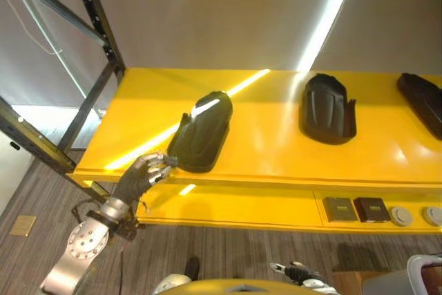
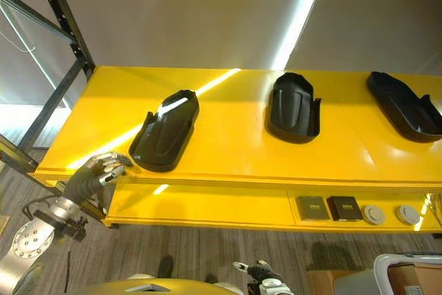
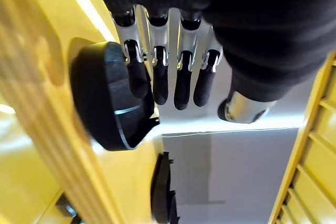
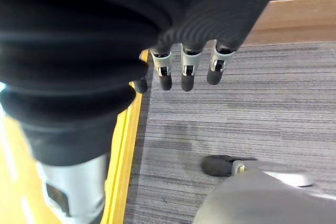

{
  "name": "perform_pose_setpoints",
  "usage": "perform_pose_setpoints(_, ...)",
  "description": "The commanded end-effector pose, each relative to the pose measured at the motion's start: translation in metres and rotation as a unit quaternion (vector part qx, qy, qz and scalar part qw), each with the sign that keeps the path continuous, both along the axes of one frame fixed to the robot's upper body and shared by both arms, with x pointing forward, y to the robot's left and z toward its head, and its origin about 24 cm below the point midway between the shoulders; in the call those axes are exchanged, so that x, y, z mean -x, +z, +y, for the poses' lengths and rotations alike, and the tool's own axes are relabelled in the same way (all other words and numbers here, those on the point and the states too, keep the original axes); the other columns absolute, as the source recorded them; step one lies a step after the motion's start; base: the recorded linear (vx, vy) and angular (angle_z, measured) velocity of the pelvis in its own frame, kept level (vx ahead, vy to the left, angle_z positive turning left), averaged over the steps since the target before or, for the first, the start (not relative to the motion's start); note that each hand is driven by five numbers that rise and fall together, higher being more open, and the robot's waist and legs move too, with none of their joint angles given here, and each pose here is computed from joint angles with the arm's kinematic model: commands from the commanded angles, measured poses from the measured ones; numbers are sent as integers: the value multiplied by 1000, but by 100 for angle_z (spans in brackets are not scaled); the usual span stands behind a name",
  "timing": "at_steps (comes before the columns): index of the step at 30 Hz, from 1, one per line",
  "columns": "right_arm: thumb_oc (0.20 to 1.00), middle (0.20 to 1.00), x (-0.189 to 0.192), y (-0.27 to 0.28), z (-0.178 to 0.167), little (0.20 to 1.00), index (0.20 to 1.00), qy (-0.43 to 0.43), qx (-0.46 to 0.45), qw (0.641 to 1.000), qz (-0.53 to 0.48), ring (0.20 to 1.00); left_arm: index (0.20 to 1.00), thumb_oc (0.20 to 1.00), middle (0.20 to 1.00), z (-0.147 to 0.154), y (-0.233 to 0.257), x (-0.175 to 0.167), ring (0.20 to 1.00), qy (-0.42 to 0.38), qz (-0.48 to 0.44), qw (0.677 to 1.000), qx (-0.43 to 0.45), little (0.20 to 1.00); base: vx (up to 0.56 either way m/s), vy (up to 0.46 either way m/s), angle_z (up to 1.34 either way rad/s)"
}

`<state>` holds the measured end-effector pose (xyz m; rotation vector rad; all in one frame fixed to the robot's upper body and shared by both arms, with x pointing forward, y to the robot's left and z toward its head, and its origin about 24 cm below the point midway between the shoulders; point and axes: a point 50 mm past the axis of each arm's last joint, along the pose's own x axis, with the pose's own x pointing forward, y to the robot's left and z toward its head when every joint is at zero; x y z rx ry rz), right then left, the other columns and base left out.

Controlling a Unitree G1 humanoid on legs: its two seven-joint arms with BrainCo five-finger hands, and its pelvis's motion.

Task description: Move parts from the plastic box to the shelf.

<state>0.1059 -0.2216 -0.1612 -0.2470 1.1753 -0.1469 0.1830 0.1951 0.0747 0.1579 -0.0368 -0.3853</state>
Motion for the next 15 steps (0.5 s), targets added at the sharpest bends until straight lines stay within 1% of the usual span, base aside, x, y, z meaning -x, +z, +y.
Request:
perform_pose_setpoints(1, 1000, 1000, -7, -2, 23, 1000, 1000, 54, -13, 998, -3, 1000, 200, 200, 200, -3, 37, -3, 200, -26, -87, 996, 12, 200, -11, 11, -4)
perform_pose_setpoints(5, 1000, 1000, -3, -4, 26, 1000, 1000, 58, -14, 998, 3, 1000, 200, 200, 200, -6, 36, -9, 200, -26, -89, 996, 18, 200, -14, 4, -7)
perform_pose_setpoints(9, 1000, 1000, 0, -4, 22, 1000, 1000, 46, -12, 999, 5, 1000, 200, 200, 200, -9, 35, -14, 200, -30, -100, 995, -4, 200, 8, 3, -3)
perform_pose_setpoints(13, 1000, 1000, 7, -5, 18, 1000, 1000, 27, -9, 1000, 10, 1000, 200, 200, 200, -11, 32, -21, 200, -14, -103, 995, 5, 200, 44, 1, -6)
perform_pose_setpoints(15, 1000, 1000, 8, -5, 16, 1000, 1000, 23, -8, 1000, 11, 1000, 200, 200, 200, -12, 25, -24, 200, -10, -91, 996, 7, 200, 28, -1, -10)
